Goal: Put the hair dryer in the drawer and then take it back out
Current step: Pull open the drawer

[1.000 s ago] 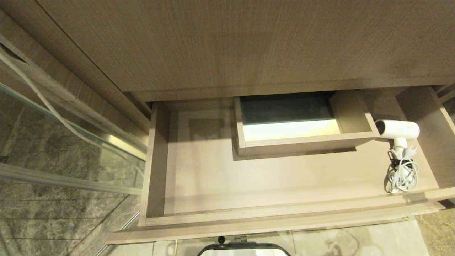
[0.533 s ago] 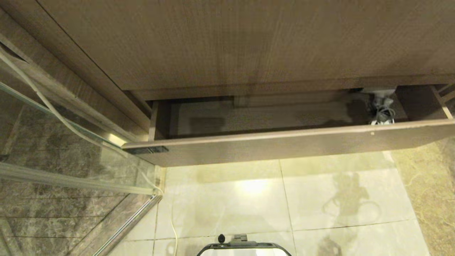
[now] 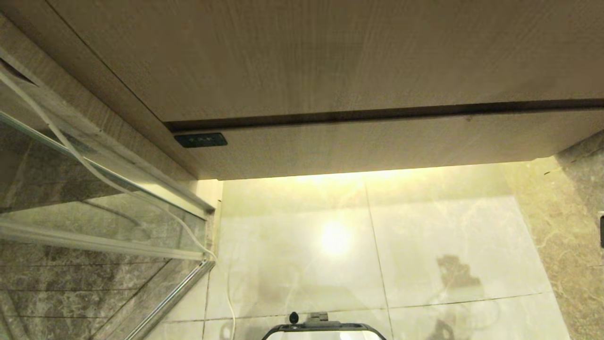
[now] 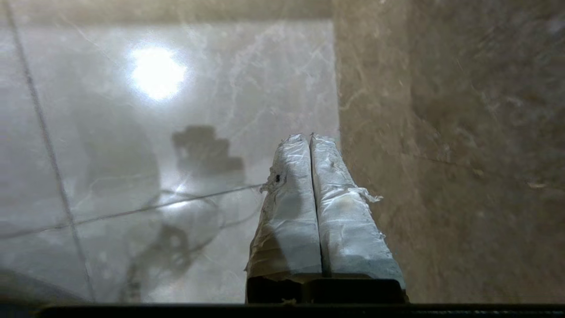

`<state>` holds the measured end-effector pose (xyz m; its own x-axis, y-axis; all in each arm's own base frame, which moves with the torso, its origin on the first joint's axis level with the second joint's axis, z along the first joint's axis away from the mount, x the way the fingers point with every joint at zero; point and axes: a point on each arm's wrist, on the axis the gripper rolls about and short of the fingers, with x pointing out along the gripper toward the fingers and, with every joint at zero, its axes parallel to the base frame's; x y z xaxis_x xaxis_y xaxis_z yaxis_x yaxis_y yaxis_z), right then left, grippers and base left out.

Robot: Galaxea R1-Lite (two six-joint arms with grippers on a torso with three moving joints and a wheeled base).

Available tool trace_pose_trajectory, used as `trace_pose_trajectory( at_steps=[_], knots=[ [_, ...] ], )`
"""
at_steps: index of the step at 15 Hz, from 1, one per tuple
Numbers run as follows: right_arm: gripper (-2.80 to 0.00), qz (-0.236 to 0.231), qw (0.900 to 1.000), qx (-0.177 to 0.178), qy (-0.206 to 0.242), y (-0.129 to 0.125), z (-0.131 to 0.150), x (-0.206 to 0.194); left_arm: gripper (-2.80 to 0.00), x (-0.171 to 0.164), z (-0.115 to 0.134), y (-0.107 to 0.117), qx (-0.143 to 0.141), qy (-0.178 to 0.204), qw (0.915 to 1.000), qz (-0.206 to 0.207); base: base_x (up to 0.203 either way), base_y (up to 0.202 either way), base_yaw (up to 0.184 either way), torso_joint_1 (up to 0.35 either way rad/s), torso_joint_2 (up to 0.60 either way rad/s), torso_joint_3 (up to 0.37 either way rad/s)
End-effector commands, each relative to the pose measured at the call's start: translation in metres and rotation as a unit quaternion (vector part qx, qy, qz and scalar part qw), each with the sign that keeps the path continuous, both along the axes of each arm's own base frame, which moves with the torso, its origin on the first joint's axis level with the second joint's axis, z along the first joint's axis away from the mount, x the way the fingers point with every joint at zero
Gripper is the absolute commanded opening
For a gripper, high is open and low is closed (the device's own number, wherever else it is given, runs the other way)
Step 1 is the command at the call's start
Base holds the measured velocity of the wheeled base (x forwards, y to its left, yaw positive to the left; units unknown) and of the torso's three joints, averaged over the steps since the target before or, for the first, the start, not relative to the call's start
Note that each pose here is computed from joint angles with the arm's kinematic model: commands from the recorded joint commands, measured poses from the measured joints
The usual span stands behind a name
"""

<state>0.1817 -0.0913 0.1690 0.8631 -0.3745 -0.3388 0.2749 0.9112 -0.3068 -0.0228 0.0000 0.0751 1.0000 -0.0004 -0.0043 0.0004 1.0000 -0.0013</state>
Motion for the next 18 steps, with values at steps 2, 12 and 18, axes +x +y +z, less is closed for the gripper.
trace_pose_trajectory(
  at_steps=[2,12,18],
  knots=[
    [-2.8,0.009,1.0,-0.005,-0.011,0.019,-0.006,-0.036,-2.8,0.0,-0.001,0.0,0.0,0.001,1.0,-0.001,0.0,0.0,0.0,0.0,0.0,0.0],
    [-2.8,0.14,0.971,0.098,-0.166,0.09,0.0,-0.159,-2.8,0.0,-0.001,0.0,0.0,0.001,1.0,-0.001,0.0,0.0,0.0,0.0,0.0,0.0],
    [-2.8,0.217,0.943,0.084,-0.238,0.09,-0.072,-0.209,-2.8,0.0,-0.001,0.0,0.0,0.001,1.0,-0.001,0.0,0.0,0.0,0.0,0.0,0.0]
  ],
)
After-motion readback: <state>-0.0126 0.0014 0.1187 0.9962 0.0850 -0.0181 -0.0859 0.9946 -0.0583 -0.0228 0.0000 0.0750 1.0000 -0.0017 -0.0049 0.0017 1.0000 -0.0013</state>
